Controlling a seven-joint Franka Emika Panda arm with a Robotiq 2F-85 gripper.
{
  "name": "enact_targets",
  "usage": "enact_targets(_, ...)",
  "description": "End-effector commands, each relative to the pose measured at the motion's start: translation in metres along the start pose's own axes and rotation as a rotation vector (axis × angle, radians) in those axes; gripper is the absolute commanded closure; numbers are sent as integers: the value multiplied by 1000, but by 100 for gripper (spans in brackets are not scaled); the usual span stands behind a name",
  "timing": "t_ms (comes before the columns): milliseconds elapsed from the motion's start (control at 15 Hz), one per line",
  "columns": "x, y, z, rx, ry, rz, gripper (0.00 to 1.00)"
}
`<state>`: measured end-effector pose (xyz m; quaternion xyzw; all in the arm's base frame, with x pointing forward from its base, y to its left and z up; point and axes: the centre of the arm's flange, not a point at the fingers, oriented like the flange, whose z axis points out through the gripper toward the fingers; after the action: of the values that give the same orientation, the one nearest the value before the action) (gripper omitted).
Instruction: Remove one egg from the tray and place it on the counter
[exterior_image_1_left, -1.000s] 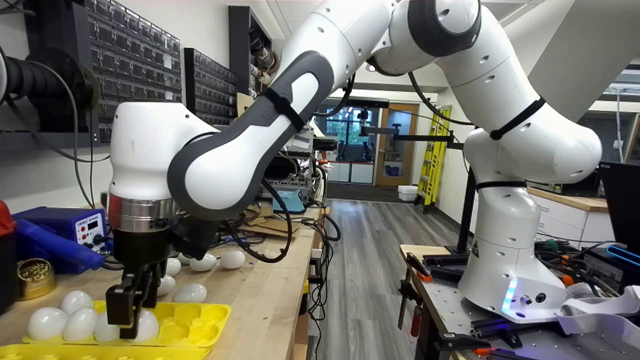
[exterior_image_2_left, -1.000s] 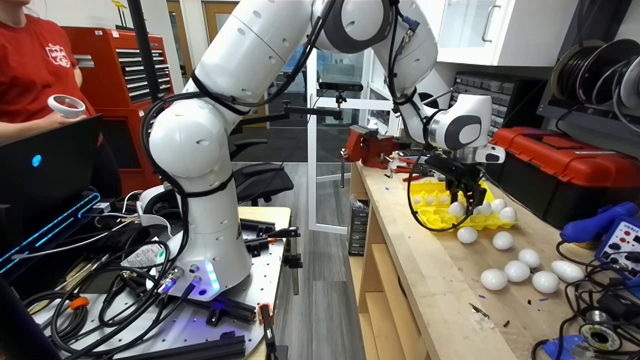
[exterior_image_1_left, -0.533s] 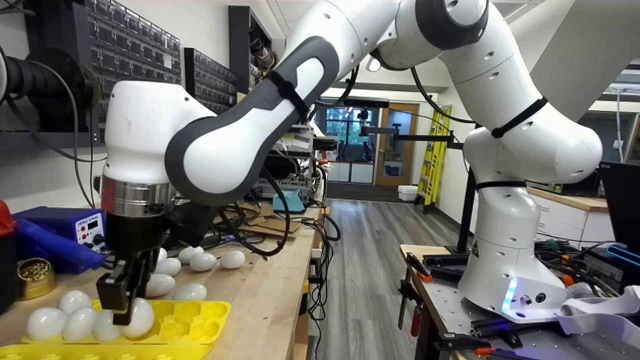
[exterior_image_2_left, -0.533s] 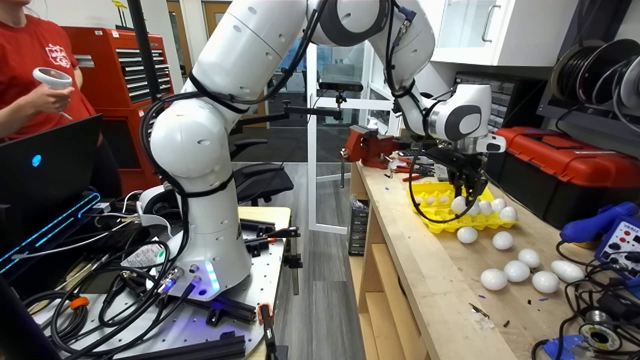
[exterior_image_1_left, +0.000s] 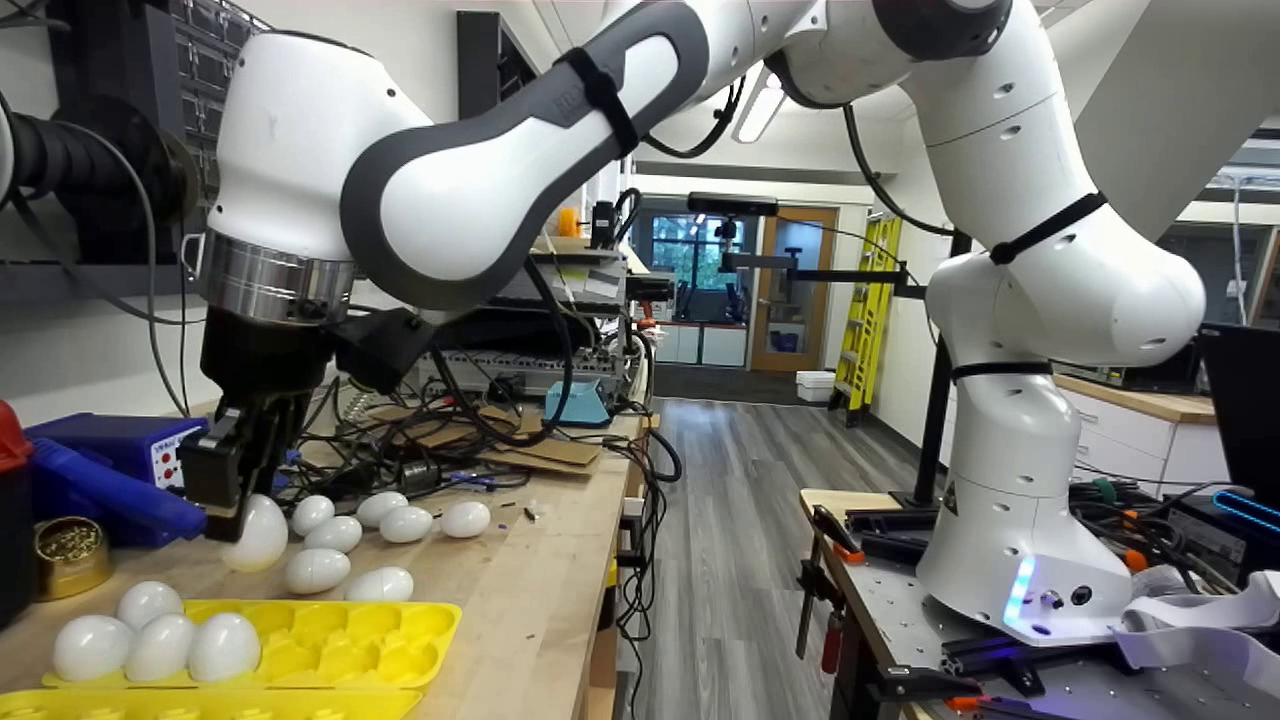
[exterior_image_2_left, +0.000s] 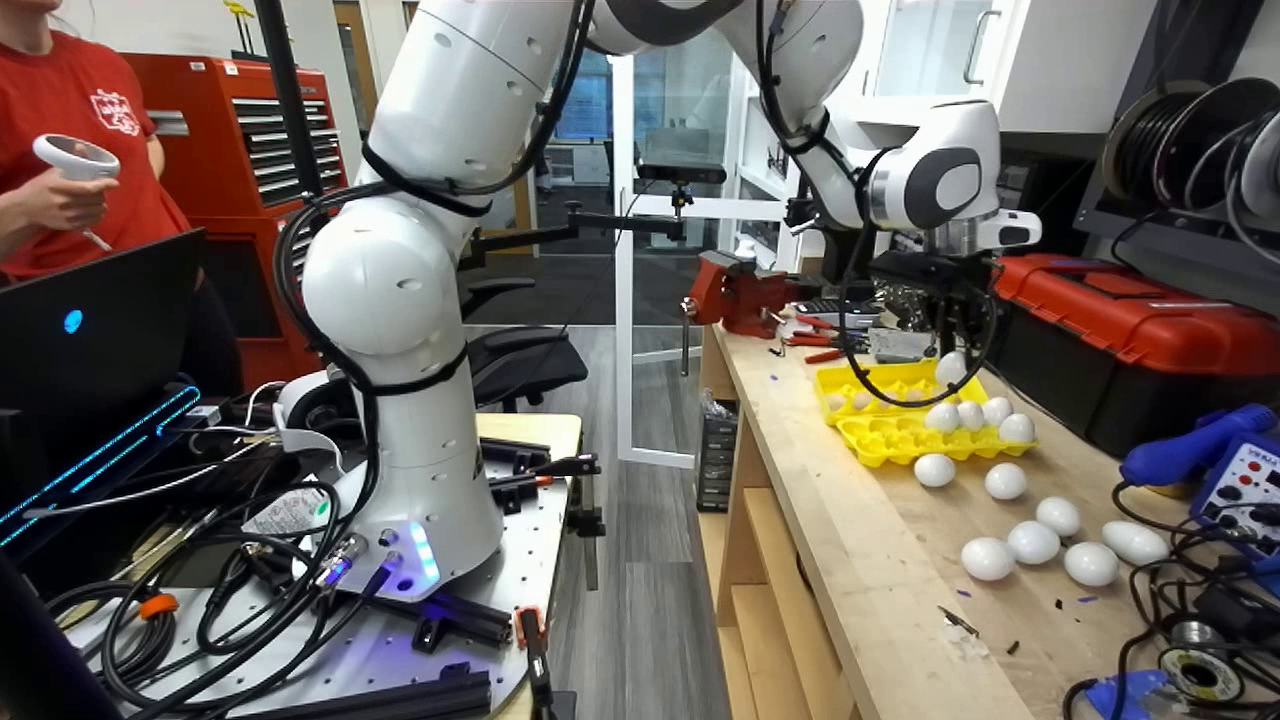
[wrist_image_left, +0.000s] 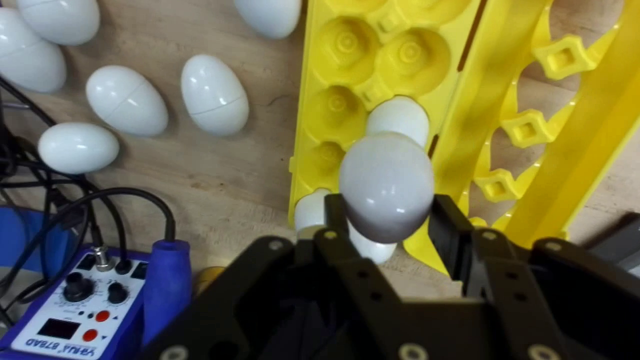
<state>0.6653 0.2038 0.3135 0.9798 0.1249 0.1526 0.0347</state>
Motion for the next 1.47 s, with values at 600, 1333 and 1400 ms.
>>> enact_targets(600, -34, 97, 45, -265, -197, 87, 80)
enact_targets(1333, -78, 89, 99, -252, -350, 105, 80)
enact_targets(1400, -79, 90, 101, -254, -355, 107, 80)
